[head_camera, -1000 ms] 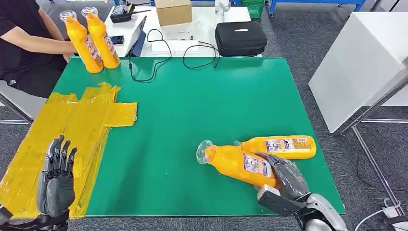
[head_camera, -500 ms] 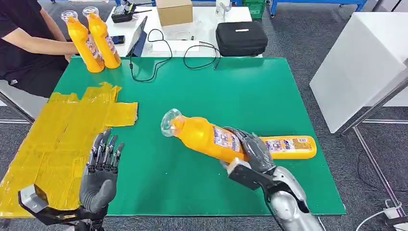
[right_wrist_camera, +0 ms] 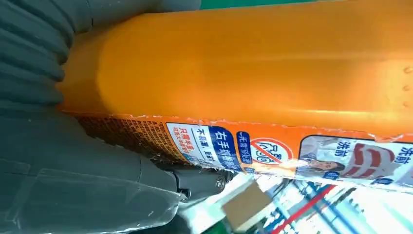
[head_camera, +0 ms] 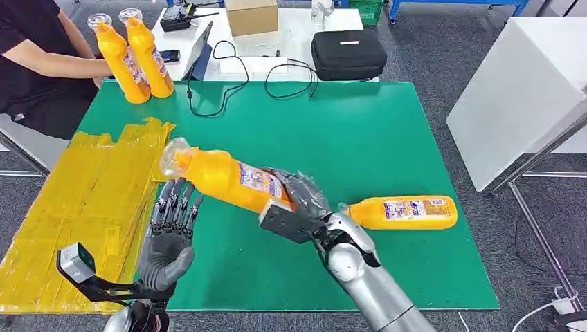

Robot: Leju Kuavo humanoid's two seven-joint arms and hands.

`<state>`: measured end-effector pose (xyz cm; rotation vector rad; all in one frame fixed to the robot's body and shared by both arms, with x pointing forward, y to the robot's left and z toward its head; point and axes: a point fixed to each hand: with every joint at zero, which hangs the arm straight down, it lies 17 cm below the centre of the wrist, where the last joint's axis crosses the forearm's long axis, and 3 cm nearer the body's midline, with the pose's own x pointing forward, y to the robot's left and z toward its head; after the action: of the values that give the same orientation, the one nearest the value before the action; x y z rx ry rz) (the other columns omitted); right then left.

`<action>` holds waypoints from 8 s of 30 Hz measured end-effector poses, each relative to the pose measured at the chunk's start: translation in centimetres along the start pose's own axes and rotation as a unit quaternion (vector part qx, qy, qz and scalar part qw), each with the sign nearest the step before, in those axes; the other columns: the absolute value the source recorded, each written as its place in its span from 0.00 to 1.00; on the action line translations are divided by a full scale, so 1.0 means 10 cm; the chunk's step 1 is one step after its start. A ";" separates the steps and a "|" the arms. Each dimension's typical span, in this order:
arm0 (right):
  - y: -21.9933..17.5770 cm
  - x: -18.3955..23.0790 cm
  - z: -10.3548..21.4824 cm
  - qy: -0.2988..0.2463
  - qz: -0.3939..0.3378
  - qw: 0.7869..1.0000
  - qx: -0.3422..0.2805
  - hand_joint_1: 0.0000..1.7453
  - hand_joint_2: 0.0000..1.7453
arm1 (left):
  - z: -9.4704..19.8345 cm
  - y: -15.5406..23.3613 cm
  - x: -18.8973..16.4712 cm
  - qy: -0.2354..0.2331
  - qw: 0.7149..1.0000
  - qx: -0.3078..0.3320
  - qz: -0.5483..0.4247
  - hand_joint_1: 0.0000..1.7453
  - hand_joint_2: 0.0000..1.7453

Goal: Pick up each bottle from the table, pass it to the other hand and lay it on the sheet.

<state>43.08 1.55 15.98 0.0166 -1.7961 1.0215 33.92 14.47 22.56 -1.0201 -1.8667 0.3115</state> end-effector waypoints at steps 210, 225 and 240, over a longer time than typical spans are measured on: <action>-0.54 -0.06 -0.16 -0.011 -0.010 0.999 0.049 1.00 1.00 | 0.02 0.27 0.20 -0.030 0.971 0.025 -0.235 0.00 1.00; 0.41 0.70 -0.36 -0.058 -0.052 0.995 0.070 1.00 1.00 | -0.12 -0.08 0.06 -0.034 0.978 0.005 -0.206 0.00 1.00; 0.99 1.04 -0.29 -0.077 -0.074 0.988 0.113 1.00 1.00 | -0.15 -0.08 0.19 -0.058 0.982 0.018 -0.178 0.00 1.00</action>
<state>35.95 14.15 18.09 0.3710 -1.7778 1.1353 34.41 15.16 25.00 -0.6379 -2.0975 0.1933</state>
